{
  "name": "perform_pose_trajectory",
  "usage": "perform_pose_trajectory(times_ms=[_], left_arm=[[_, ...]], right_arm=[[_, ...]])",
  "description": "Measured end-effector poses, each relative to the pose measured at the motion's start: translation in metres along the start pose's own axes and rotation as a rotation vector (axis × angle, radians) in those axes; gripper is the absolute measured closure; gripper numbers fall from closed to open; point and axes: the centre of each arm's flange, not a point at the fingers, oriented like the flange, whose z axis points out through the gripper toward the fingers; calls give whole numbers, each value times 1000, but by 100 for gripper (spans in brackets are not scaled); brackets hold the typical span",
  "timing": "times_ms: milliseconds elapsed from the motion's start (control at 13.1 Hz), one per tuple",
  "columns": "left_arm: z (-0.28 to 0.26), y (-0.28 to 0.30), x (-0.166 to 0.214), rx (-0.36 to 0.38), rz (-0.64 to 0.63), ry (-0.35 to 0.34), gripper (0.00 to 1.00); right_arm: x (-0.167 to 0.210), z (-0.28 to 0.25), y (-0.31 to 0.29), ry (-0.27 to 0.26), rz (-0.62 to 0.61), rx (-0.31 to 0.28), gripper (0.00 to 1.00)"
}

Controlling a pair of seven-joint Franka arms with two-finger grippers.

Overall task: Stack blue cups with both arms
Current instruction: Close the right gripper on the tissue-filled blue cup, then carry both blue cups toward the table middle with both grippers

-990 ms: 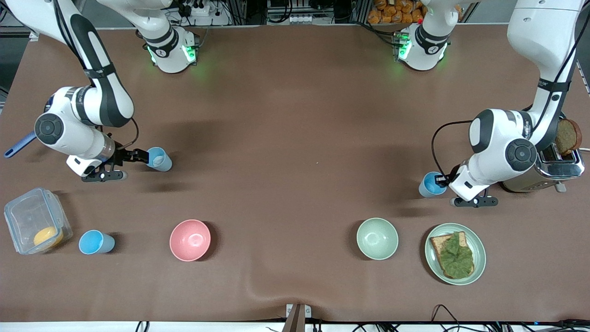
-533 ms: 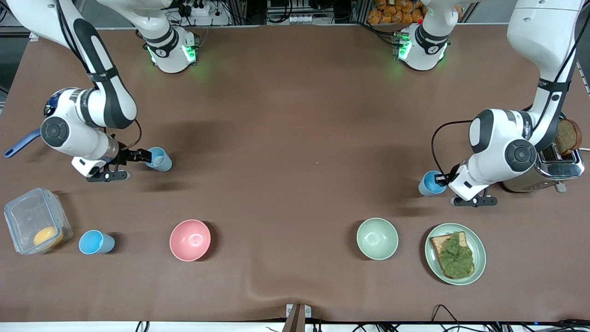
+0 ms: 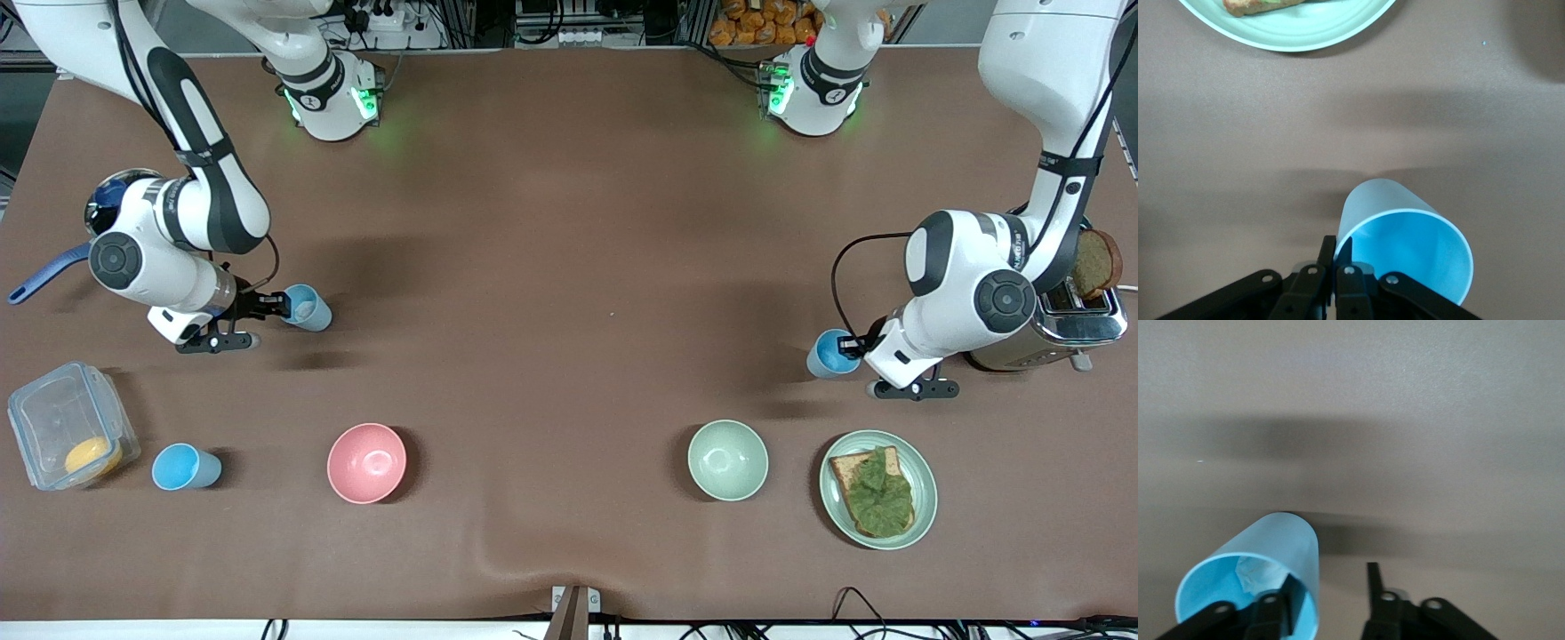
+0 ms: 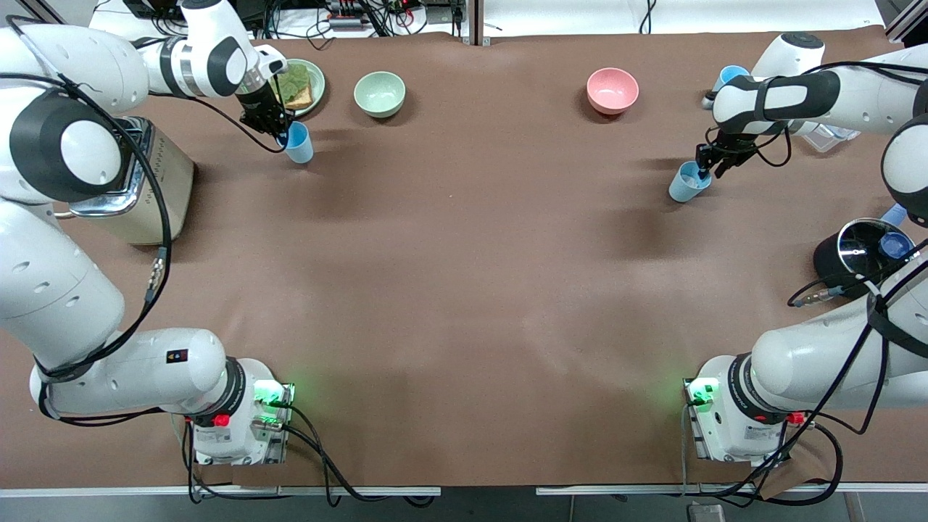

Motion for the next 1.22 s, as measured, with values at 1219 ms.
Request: perform_pose_trajectory(times_ms=[1219], left_arm=[[-4,17,1,2,22,5,97]], right_arm=[[11,-60,-184,17,-10,72,96]])
